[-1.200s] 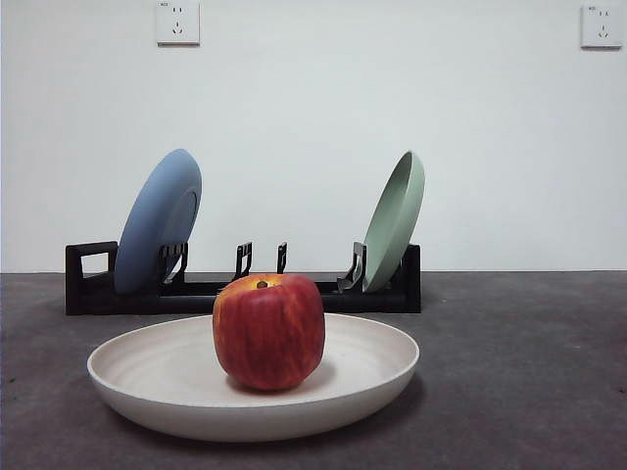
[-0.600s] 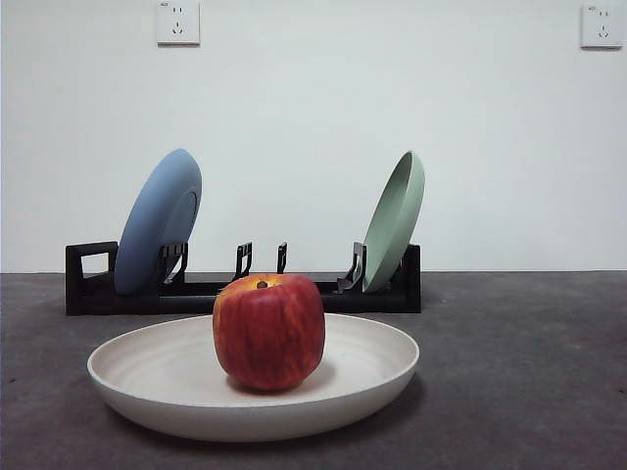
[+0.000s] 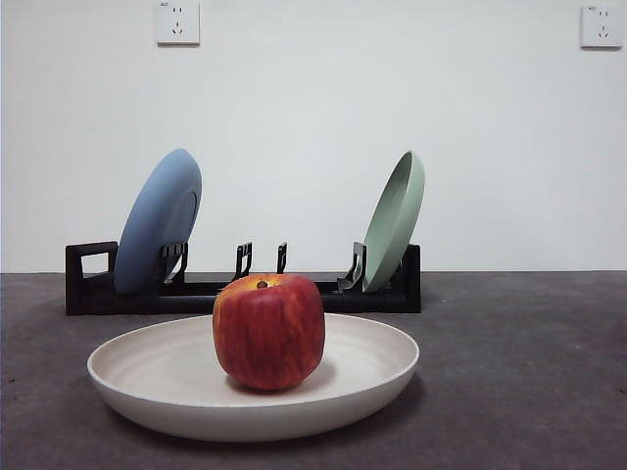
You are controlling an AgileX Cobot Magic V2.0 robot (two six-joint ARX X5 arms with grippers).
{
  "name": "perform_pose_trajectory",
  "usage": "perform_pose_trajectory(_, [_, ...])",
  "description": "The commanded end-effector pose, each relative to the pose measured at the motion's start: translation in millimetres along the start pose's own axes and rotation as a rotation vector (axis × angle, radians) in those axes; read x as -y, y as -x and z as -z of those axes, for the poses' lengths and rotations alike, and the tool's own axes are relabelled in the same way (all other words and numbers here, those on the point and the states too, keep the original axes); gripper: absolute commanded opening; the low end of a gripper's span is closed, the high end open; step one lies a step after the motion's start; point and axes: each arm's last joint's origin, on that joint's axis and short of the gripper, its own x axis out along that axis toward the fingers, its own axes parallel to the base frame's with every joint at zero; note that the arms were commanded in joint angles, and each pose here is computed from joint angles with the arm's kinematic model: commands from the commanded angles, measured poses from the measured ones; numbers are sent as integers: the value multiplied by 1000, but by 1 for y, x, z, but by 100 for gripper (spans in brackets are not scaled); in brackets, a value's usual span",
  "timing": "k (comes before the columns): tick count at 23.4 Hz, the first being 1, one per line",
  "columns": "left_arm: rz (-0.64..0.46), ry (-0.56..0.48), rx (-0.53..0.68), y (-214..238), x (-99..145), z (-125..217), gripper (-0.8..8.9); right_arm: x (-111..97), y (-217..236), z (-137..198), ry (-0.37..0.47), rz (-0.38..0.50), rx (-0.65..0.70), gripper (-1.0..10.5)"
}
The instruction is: Take the yellow plate from the plate rack,put the plate on the table,take the apple from the table,put the apple in the plate
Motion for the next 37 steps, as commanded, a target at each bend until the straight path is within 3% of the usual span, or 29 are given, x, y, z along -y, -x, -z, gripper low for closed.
perform_pose_trajectory(1, [1,7,2,-1,0,2,-3,6,2,1,18,66,15,1])
perform_pose_trajectory(4, [0,7,0,-1,0,2,-3,28,4,7,14,226,61,1])
perform_pose_trajectory(5, [1,7,0,-1,0,2,-3,36,0,14,-13,228,128,1])
perform_pose_trajectory(8, [0,7,-7,-2,0,3,-3,57,-21,51,-46,107,416,1])
perform_pose_trajectory(9, [1,7,-11,-2,0,3,-3,64,-29,70,-58,126,506,1])
perform_pose_trajectory(13, [0,7,-24,-3,0,4,-3,85,-66,148,-150,386,683,1])
perform_pose_trajectory(15, [0,7,-30,-3,0,4,-3,88,-83,177,-173,458,691,1])
perform_pose_trajectory(20, [1,7,-32,-3,0,5,-3,94,-110,206,-191,506,687,1])
perform_pose_trajectory(26, [1,7,-37,-3,0,5,-3,98,-130,220,-205,509,647,1])
perform_pose_trajectory(32, [1,7,-41,-3,0,5,-3,99,-132,222,-236,581,607,1])
perform_pose_trajectory(37, [1,7,-41,-3,0,5,-3,94,-136,223,-219,539,579,1])
